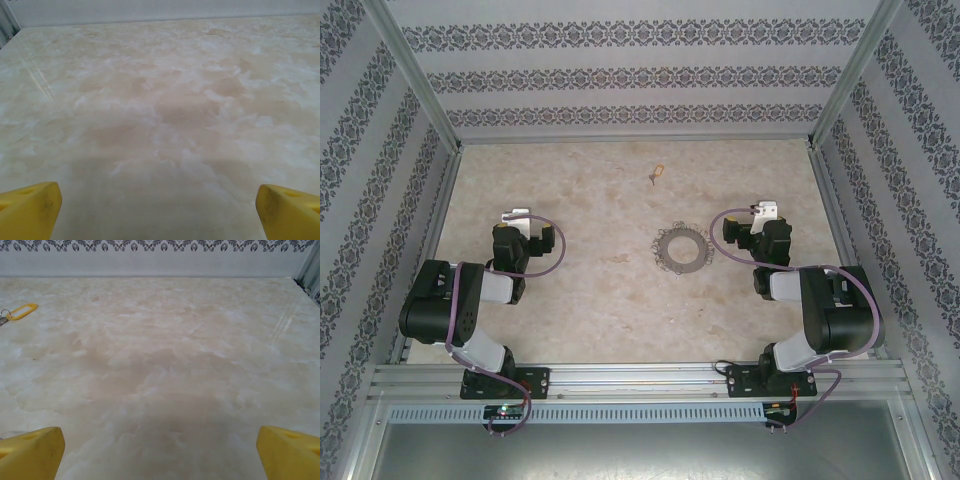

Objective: Put the keys on the keyring

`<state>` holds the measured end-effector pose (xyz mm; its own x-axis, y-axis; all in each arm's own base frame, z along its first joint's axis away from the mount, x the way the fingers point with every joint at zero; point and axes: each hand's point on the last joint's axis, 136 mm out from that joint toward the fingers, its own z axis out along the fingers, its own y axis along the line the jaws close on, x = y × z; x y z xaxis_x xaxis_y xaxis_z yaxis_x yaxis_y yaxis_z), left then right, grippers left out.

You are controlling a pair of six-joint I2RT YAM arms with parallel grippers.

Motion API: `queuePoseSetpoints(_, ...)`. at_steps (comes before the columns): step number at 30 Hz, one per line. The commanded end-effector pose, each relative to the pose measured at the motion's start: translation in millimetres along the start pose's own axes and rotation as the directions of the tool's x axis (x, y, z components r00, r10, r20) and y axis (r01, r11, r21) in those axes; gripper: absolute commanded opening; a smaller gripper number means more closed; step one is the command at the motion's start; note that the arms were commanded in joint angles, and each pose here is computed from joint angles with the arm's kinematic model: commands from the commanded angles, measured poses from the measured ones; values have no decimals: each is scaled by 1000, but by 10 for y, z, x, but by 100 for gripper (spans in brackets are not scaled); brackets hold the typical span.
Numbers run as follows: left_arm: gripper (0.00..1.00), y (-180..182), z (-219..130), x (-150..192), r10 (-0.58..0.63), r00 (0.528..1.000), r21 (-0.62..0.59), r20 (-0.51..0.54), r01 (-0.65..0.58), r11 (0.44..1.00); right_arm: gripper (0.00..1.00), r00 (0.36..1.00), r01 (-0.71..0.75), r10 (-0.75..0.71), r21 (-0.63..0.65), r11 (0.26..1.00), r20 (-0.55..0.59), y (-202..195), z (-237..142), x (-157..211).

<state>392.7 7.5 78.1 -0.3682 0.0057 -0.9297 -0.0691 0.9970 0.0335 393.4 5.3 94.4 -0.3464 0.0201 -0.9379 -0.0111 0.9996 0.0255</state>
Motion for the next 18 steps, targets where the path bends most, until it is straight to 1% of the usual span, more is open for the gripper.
queuePoseSetpoints(1, 100, 29, 29, -109, 5, 1000, -1, 29, -5, 1000, 98, 999, -5, 5, 0, 1000, 39, -12, 9, -118)
queuePoseSetpoints(11, 100, 18, 31, -114, 6, 1000, 6, 30, -6, 1000, 98, 999, -5, 5, 4, 1000, 42, -15, 2, -119)
queuePoseSetpoints(14, 100, -40, 16, -124, 21, 999, 40, 33, -22, 999, 98, 998, -22, 20, 21, 1000, 59, -52, -48, -205)
queuePoseSetpoints(16, 100, -29, -18, -163, 17, 999, 35, 43, -19, 999, 98, 998, -27, 25, 32, 999, 58, -72, -109, -260)
queuePoseSetpoints(18, 100, -12, -56, -218, 13, 999, 27, 47, -14, 1000, 98, 999, -13, 12, 13, 1000, 50, -36, -158, -314)
